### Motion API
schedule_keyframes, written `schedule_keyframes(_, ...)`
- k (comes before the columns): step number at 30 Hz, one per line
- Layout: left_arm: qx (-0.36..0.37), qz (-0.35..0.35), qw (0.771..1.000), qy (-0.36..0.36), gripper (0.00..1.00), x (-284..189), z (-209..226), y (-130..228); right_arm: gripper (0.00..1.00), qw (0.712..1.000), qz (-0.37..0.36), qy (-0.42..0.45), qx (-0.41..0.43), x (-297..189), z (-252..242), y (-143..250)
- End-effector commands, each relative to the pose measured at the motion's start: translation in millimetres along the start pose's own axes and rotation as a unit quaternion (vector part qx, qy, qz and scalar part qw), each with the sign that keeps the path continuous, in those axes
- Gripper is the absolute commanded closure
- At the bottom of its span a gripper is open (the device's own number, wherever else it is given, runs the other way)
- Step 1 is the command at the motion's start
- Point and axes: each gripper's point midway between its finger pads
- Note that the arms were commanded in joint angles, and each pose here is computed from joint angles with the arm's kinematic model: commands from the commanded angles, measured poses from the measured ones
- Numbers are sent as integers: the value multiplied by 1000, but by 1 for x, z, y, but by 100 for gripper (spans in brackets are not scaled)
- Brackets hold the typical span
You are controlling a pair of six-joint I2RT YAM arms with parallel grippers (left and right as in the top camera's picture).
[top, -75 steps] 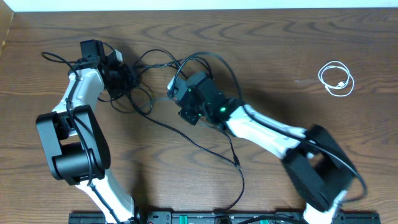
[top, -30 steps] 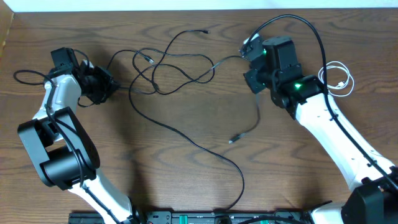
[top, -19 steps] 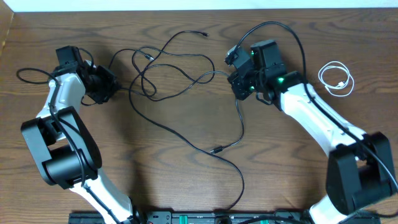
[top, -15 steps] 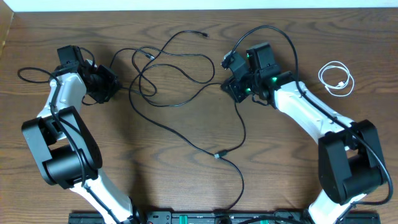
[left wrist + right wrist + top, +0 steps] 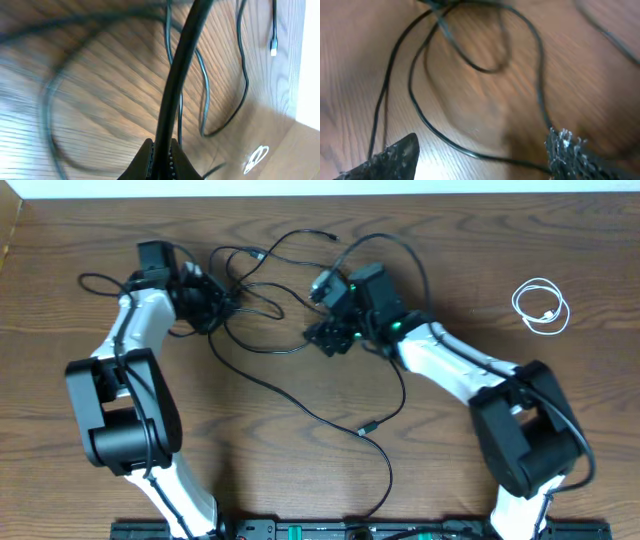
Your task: Untangle cables
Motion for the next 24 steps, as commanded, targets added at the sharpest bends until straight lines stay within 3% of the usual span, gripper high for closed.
schedule_keyframes(1,14,31,999,10,92,13,-13,22,20,1000,5,-16,-3,24,8,12)
schedule_keyframes(12,29,62,997,32,91,20,-31,42,14,998,-58,12,-1,53,-5,0)
schedule_keyframes(18,91,120,981,121,91,12,-57,65,12,995,-92,47,-11,51,-17,-17)
schedule_keyframes(24,86,135,980,116,92,11,-53,72,18,994,-95,49,-12,50,-17,-18)
Point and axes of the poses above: each gripper's point midway between its finger pads, its own x axis out along the fingers, its own z axis along the line the jaws close on, y = z × x, and after that the axes turned 4 degrees about x, right-handed
